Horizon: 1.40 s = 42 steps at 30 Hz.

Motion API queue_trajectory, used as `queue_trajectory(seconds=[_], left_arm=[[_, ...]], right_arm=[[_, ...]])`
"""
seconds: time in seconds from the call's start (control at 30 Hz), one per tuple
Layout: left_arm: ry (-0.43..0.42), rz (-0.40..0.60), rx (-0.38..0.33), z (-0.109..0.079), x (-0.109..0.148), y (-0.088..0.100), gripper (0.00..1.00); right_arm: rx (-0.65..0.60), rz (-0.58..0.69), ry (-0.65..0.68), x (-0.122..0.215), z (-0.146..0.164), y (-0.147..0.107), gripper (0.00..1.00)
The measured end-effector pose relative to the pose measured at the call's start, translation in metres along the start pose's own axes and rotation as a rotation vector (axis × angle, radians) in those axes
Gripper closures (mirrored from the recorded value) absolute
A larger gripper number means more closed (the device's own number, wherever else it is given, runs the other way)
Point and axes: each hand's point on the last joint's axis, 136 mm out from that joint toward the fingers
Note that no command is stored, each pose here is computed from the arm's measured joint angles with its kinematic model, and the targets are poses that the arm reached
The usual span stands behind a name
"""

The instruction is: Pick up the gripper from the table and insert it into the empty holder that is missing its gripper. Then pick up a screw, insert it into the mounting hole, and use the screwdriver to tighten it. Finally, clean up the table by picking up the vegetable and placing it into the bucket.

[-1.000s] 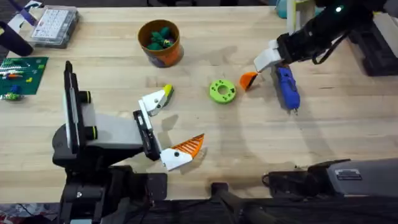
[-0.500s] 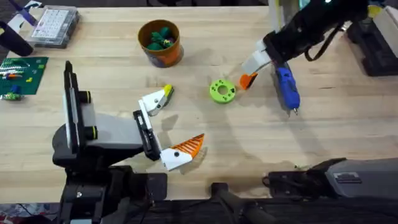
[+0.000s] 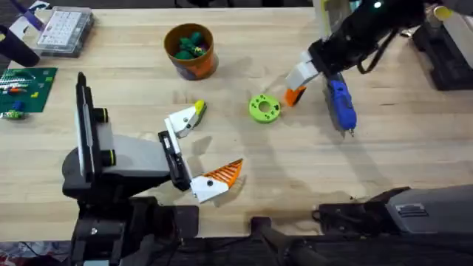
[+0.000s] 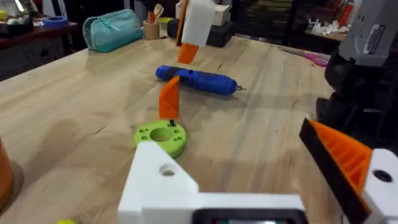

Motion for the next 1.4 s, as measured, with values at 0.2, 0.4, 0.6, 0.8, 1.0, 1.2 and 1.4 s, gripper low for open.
queue_trajectory(seconds=[0.2,0.4,0.6,0.8,1.0,1.2,1.4], left_arm=[[0.000,0.000,0.000,0.000,0.000,0.000,0.013],[0.000,0.000,0.000,0.000,0.000,0.000,0.013],[0.000,0.000,0.000,0.000,0.000,0.000,0.013],[0.000,0.000,0.000,0.000,0.000,0.000,0.013],[0.000,0.000,0.000,0.000,0.000,0.000,0.013],[0.000,0.000,0.000,0.000,0.000,0.000,0.013],[0.000,0.000,0.000,0.000,0.000,0.000,0.013]], right_arm=[[-0.038,0.063,-0.007,-0.023,-0.001,0.001,0.127],[-0.046,0.030,-0.006,-0.032,-0.001,0.012,0.127],[-0.050,0.035,-0.006,-0.045,-0.002,0.007,0.127],[-0.067,0.050,-0.007,-0.059,-0.003,-0.001,0.127],[-0.072,0.050,-0.007,-0.069,-0.003,0.004,0.127],[-0.075,0.114,-0.012,-0.091,-0.004,-0.002,0.127],[-0.078,0.111,-0.012,-0.090,-0.004,-0.002,0.143]])
Point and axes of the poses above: each hand's point on the last joint's axis, 136 mm out from that joint toward the fingers, its own x axis back along the fingers, its own z axis along the line the jaws close on, y = z × x, and after that the axes turned 9 degrees about -x, right-handed
